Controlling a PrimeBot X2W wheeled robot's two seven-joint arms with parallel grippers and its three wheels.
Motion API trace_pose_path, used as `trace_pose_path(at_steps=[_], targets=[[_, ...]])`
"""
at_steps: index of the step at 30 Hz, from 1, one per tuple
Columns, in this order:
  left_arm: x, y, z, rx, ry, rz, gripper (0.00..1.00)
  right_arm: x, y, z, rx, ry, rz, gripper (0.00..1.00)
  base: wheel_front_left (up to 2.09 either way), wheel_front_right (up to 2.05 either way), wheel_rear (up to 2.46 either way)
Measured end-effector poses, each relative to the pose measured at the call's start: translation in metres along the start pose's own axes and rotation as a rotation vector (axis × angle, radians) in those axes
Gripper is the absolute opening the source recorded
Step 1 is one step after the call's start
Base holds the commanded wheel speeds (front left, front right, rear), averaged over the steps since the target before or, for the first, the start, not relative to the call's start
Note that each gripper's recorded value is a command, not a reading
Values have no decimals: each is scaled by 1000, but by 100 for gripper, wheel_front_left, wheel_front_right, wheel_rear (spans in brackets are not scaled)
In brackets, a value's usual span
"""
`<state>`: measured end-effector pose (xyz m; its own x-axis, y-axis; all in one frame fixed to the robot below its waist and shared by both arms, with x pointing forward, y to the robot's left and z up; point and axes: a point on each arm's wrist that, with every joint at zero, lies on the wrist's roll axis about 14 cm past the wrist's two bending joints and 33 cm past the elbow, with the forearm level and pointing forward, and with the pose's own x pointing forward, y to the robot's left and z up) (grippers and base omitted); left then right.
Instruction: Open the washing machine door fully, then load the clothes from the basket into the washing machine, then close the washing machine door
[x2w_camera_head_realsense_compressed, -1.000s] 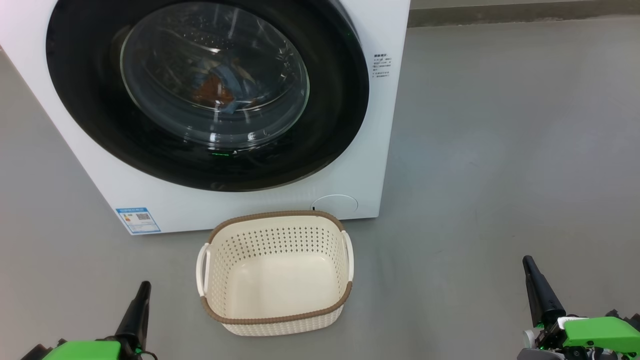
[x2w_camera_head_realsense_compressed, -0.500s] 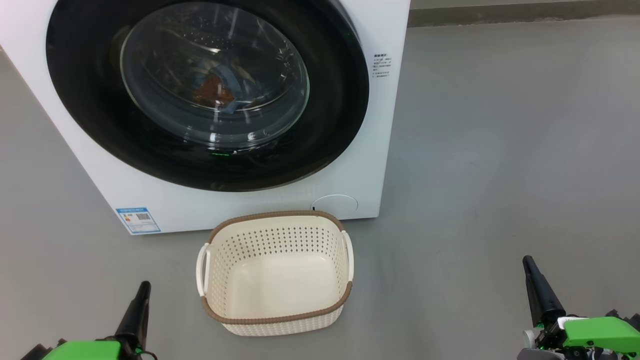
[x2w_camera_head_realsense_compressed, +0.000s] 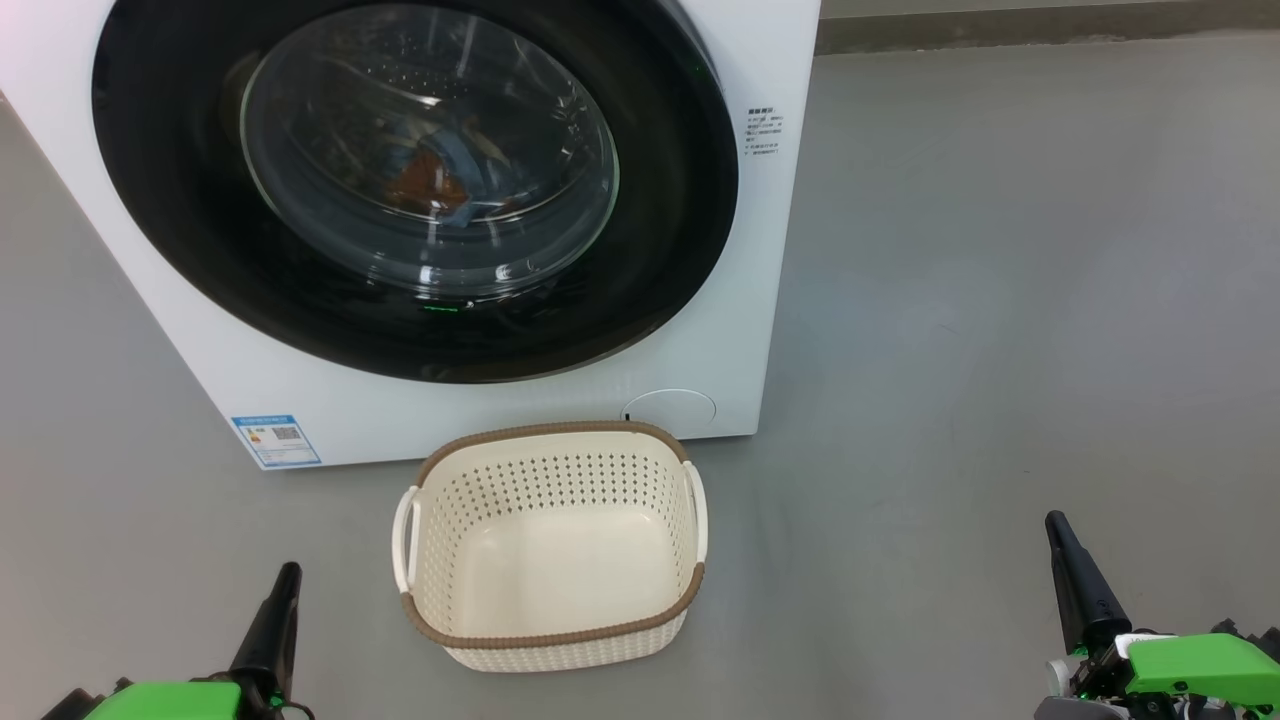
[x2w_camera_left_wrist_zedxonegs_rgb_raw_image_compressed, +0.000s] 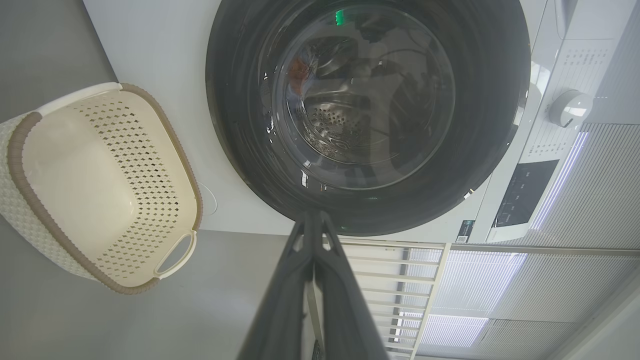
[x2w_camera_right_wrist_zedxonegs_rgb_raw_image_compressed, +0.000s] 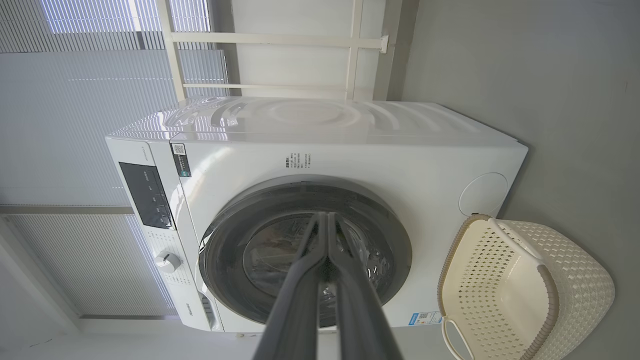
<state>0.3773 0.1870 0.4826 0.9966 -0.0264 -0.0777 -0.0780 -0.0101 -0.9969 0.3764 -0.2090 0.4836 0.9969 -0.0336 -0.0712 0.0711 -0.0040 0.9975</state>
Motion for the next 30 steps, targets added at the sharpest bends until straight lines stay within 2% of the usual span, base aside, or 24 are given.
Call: trace_pose_path(at_steps=[30], targets=[[0, 0, 0, 0, -1, 0, 0, 0, 0, 0, 0, 0, 0, 0, 0, 0, 0]])
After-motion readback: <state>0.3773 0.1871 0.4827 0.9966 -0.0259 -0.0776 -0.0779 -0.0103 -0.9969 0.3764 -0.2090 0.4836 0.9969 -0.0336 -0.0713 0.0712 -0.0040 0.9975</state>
